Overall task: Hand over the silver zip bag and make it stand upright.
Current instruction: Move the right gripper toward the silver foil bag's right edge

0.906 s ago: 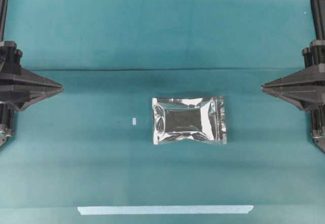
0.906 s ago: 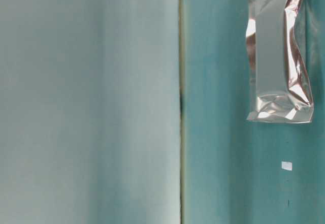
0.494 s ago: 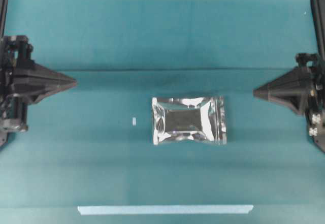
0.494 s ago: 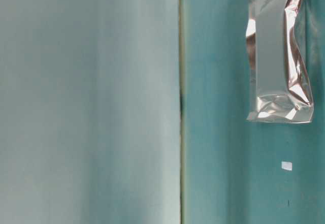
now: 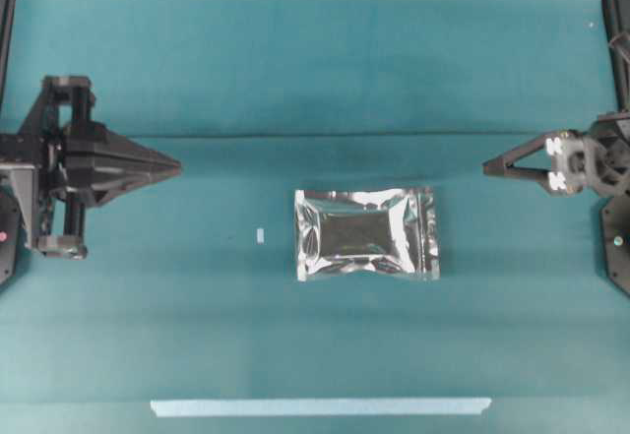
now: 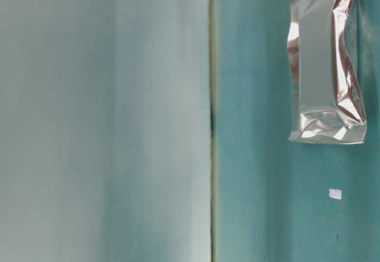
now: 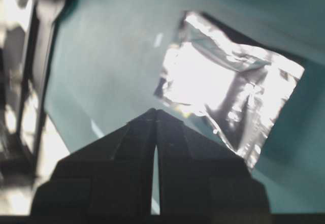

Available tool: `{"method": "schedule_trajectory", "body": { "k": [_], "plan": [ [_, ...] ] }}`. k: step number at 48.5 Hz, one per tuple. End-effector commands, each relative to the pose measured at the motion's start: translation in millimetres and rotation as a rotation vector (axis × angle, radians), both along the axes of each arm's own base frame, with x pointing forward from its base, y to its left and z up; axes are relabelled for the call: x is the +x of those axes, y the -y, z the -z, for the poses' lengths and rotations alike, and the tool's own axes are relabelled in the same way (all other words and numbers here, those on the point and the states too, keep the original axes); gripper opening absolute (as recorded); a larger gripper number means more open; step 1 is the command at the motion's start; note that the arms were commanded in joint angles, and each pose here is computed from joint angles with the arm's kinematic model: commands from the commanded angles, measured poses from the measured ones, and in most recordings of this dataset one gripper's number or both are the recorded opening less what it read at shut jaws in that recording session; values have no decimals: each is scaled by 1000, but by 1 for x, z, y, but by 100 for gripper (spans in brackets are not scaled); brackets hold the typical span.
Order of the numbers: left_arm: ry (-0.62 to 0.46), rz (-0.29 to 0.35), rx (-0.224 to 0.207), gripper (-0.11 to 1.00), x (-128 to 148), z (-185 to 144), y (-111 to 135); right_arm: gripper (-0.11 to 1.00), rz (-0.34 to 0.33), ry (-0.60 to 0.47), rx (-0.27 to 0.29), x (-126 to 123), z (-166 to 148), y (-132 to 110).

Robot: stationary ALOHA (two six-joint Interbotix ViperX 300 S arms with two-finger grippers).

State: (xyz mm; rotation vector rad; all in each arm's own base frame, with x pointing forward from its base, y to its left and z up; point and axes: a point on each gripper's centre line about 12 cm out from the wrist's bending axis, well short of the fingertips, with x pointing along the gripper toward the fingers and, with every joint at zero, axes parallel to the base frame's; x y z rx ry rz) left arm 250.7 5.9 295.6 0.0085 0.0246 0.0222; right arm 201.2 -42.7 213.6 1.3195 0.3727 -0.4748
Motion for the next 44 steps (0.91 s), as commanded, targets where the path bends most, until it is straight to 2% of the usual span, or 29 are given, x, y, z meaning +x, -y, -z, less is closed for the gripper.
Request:
{"method": "schedule_trajectory", "body": {
  "k": [1,6,11,23,30,34,39,44],
  "plan": [
    [28,1,-3,-1,4,-11,0,0,34,-31,61,0,9,1],
    [19,-2,-6,-1,6,-9,-1,0,47,-106,111,-3,31,-2],
    [9,-5,-6,-1,9,-7,-2,0,54,-161,135,-2,43,-2],
    [-23,-12,-8,-1,16,-1,-4,0,25,-257,145,15,61,-5],
    [-47,-24,-10,-1,20,3,-7,5,11,-246,115,30,66,-9],
    [-60,-24,-10,-1,21,5,-7,19,7,-220,85,40,69,-11],
    [-75,-25,-12,-1,21,7,-7,47,4,-214,60,46,77,-15],
    [-92,-25,-13,-1,20,9,-7,77,4,-234,73,47,84,-19]
  ]
}}
